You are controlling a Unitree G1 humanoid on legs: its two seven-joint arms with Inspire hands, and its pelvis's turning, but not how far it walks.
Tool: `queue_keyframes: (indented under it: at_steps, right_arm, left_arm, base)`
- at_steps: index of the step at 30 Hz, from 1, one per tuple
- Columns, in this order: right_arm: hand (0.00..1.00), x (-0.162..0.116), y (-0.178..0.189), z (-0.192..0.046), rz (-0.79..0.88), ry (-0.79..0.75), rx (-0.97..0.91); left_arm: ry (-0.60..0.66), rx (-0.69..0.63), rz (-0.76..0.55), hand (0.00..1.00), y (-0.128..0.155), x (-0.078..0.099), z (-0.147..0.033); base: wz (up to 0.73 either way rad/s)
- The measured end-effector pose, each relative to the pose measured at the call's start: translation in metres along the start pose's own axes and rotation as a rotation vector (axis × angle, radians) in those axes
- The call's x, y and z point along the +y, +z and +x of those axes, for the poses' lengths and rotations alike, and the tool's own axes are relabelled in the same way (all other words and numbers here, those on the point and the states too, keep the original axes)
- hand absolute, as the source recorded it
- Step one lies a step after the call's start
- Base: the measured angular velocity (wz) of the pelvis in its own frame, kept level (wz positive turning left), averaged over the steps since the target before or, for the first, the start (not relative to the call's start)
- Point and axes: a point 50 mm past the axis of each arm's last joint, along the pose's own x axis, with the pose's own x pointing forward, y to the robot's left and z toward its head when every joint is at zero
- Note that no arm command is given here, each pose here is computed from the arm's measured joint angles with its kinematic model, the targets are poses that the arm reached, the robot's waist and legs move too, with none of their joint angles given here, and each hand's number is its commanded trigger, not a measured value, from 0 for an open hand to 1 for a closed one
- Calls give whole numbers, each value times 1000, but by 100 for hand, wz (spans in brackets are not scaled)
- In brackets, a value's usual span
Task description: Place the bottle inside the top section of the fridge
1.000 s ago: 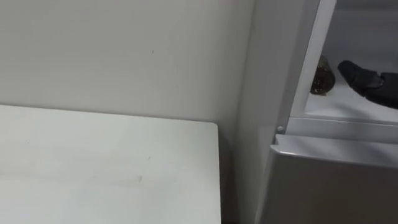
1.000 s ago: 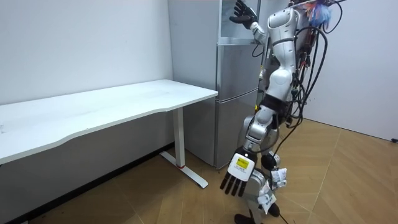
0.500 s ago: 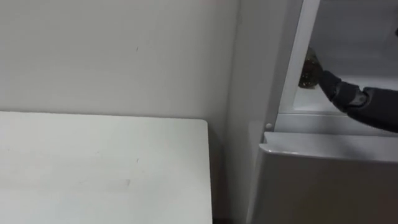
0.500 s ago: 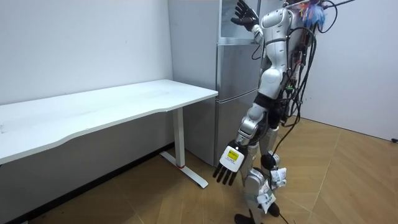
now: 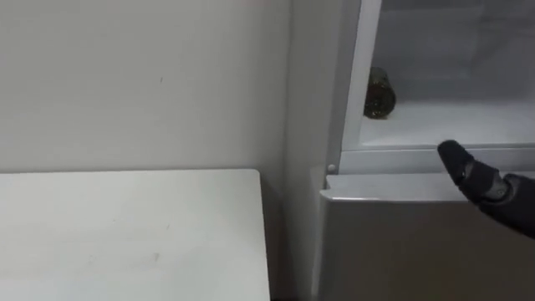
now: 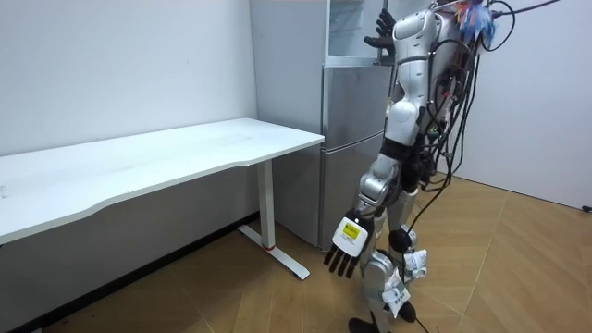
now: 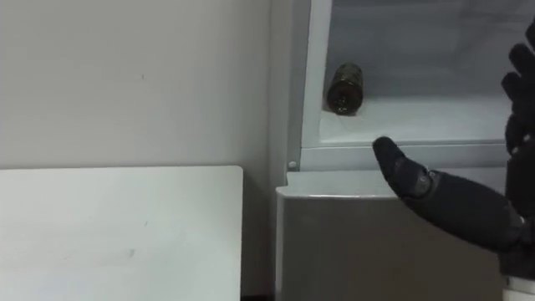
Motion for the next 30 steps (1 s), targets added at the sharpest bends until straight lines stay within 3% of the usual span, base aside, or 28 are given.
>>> queue_keyframes:
  at_steps: [7, 14, 30]
  right_arm:
    - [0, -4, -13, -7, -162, -42, 4]
    - [0, -17, -54, -31, -265, -80, 208]
    - [0, -46, -133, -129, -445, -70, 742]
  left_arm:
    - [-15, -16, 39, 0, 3, -3, 0]
    - [-18, -12, 22, 0, 2, -3, 0]
    - [-32, 3, -9, 0, -1, -4, 0]
  base:
    - [-6]
    - [0]
    - [0]
